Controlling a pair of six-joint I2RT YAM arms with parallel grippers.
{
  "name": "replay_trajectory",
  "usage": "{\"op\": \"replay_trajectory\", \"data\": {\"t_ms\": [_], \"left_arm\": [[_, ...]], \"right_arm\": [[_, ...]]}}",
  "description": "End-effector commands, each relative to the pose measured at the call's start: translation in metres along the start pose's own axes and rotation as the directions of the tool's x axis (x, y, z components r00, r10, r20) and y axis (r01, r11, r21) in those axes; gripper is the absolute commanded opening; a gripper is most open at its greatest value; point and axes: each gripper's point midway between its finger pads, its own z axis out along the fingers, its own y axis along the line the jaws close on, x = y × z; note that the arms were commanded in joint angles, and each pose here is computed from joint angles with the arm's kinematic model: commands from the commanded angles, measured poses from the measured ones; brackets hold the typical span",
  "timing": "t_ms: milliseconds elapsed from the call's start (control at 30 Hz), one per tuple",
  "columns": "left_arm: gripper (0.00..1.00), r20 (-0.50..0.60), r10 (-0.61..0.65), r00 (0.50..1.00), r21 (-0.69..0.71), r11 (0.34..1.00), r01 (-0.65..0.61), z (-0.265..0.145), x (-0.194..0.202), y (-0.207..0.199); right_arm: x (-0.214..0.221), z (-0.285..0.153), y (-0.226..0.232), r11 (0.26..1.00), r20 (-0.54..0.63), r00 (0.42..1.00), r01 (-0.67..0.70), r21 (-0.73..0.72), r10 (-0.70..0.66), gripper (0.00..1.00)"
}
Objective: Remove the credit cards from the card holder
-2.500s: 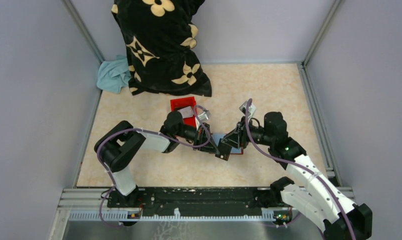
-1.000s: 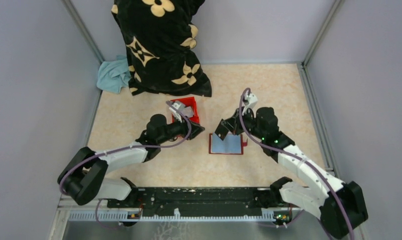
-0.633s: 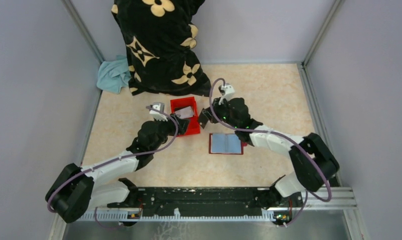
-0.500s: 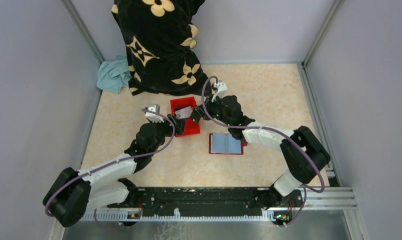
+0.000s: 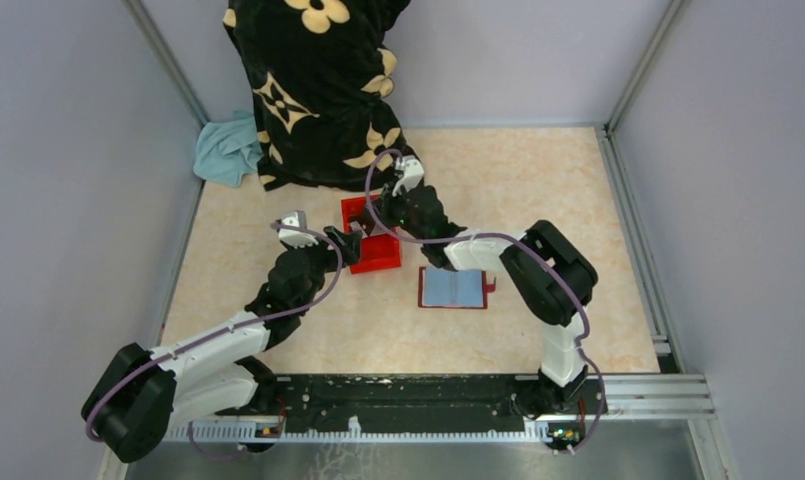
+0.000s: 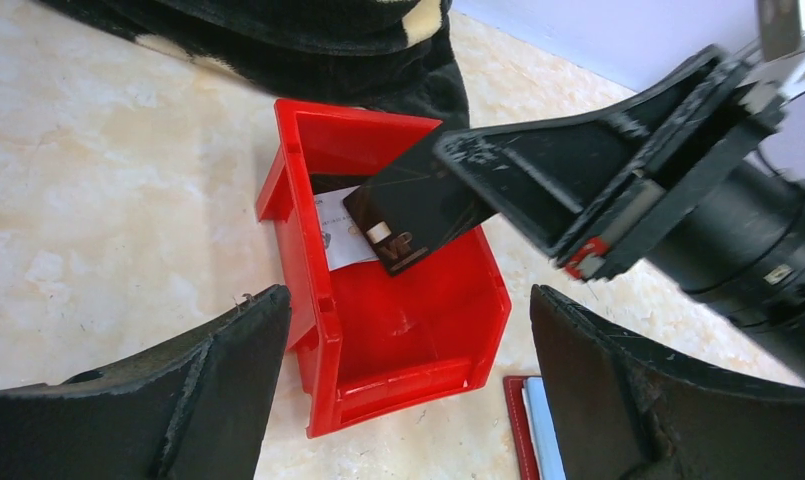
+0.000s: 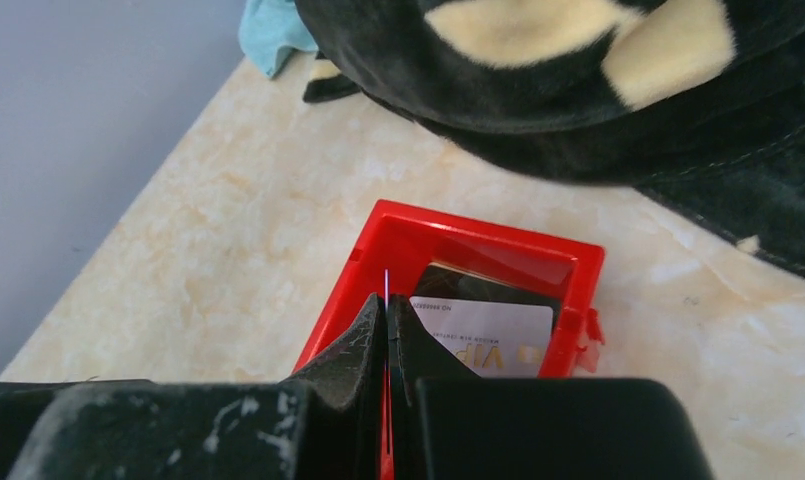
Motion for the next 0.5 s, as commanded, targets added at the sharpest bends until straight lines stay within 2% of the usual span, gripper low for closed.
{"op": "replay_trajectory", "data": {"t_ms": [0,233,467], "left_arm": [[0.95,0.017,-0.002,1.000,-0.014,1.000,0.002,0.000,-0.002,0.004],[0.95,0.011,0.004,1.000,0.008,1.000,-0.004,0.000,-0.001,0.000],[0.95,0.001,0.003,1.000,0.027,1.000,-0.004,0.001,0.001,-0.004]], "right_arm": [[-0.030,0.020,0.030,0.999,0.150,0.988,0.045,0.001,-0.044,0.00],[-0.015,0.033,0.029,0.995,0.171,0.982,0.075,0.063,-0.085,0.00],[-0.006,0.041,0.022,0.994,0.172,0.983,0.054,0.094,-0.070,0.00]]}}
